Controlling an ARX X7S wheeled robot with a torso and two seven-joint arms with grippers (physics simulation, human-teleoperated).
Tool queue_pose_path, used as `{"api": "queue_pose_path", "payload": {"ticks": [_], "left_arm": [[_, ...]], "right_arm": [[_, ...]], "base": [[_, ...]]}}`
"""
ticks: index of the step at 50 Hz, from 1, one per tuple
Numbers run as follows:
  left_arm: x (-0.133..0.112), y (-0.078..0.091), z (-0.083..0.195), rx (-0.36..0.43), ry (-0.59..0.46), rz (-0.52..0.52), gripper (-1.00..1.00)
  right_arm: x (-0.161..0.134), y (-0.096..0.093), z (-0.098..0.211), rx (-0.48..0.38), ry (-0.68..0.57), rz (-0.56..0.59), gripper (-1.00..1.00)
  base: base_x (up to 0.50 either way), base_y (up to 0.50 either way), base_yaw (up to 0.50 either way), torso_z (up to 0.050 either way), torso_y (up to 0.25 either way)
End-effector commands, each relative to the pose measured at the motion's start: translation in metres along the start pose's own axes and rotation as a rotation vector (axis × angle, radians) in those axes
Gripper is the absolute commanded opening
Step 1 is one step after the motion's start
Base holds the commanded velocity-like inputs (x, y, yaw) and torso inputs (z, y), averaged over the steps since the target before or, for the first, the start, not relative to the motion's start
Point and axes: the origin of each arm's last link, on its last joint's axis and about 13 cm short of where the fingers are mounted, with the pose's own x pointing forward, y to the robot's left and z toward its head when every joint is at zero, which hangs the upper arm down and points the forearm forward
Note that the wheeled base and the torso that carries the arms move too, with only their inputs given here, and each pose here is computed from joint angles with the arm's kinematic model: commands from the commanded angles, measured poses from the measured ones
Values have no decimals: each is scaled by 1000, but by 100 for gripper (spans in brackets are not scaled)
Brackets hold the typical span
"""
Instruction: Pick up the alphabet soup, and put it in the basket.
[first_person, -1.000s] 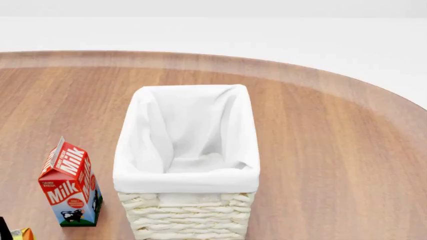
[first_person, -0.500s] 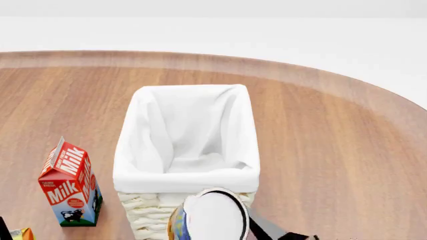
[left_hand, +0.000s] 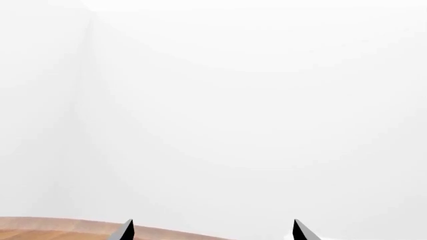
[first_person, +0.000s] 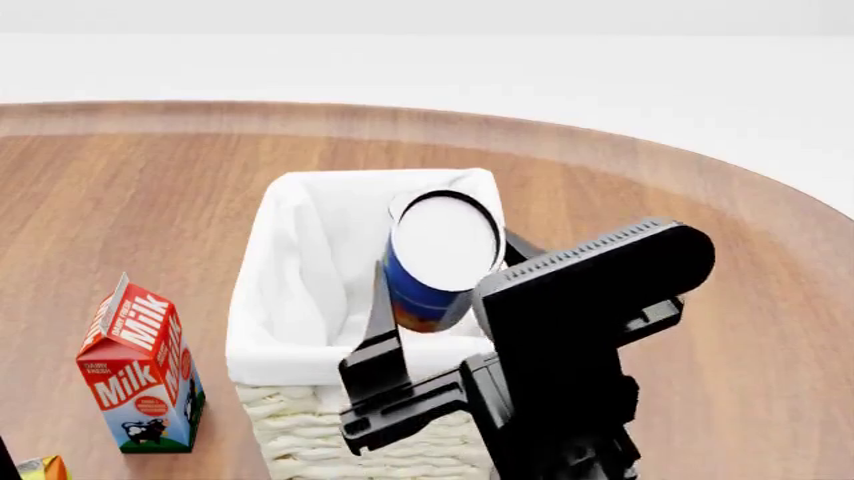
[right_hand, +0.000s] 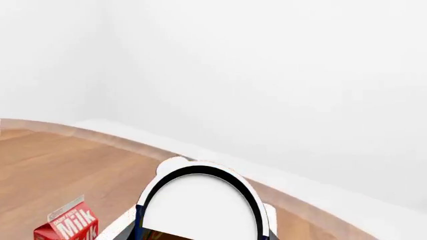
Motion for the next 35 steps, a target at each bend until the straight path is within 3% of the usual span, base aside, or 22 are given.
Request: {"api": "queue_pose_path", "payload": {"ticks": [1,26,33,35], "left_arm": [[0,-1,-2,4,3,-6,100],[-1,-1,1,13,-3,-2,100],[0,-1,1,12,-4,-3,100],[-1,-1,1,13,-5,-3,100]], "right_arm": [[38,-3,28,-75,70,-49,-100],[125,-7,51,-121,313,-86,-100],[142,-5,54,-84,375,-61,-100],[148,-7,55,-8,391,-42,-100]], "base": [[0,0,0,0,0],[0,0,0,1,0],[0,0,0,0,1],[0,0,0,0,0]]}}
